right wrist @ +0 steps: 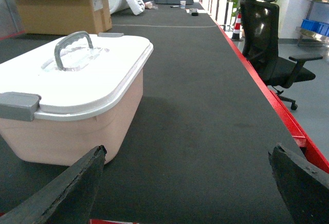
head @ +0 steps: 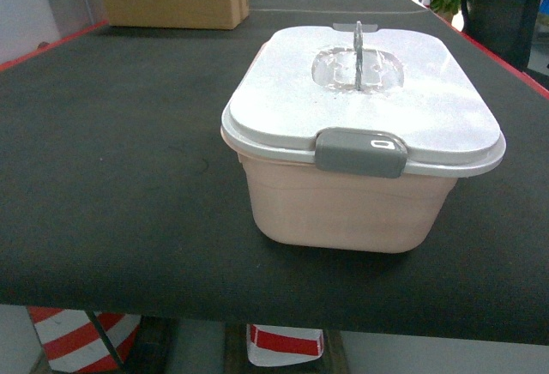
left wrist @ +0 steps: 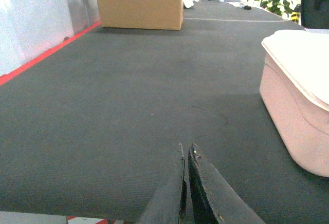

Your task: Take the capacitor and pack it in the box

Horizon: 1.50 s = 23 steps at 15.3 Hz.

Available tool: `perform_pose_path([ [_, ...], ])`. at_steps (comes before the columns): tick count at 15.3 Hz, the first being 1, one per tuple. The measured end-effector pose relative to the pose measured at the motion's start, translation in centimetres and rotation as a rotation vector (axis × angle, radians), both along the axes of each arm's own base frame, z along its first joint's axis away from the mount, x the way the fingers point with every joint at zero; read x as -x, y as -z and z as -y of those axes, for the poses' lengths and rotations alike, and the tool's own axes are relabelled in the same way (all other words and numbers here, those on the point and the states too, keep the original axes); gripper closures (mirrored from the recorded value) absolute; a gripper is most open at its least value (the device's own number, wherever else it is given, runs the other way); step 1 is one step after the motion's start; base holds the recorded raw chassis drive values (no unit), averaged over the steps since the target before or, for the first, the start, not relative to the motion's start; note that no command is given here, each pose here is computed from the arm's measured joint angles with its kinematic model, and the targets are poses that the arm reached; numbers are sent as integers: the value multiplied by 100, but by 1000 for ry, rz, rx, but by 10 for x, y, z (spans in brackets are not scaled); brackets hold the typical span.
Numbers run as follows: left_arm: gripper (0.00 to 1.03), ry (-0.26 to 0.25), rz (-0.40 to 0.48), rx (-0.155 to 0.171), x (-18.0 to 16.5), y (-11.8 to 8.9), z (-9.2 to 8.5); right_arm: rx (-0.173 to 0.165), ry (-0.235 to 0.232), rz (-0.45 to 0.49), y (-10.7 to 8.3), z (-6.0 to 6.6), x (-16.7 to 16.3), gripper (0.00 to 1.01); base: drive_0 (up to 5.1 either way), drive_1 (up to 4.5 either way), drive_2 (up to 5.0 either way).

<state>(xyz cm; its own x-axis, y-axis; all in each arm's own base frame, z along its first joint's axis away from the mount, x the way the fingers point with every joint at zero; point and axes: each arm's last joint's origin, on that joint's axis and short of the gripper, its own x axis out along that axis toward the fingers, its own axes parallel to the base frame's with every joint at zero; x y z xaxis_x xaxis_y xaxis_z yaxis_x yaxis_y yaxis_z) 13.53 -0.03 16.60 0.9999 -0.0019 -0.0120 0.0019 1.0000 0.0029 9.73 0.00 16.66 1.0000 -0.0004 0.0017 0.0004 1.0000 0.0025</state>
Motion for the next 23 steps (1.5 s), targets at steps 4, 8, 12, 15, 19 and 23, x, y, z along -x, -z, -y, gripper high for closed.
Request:
perform_pose_path([
  [4,101,0,26,0,9,-4,0,0,0,0,0,0,0,3,0,0,0],
  [8,101,0,28,0,17,-5,0,0,0,0,0,0,0,3,0,0,0],
  [12,101,0,25,0,23,-5,0,0,0,0,0,0,0,3,0,0,0],
  [15,101,0,25,0,27,-4,0,0,0,0,0,0,0,3,0,0,0],
  [19,101,0,5,0,38,0,0,0,0,1,0,0,0,3,0,0,0],
  [23,67,-1,11,2,38,-1,0,0,0,0,0,0,0,3,0,0,0],
])
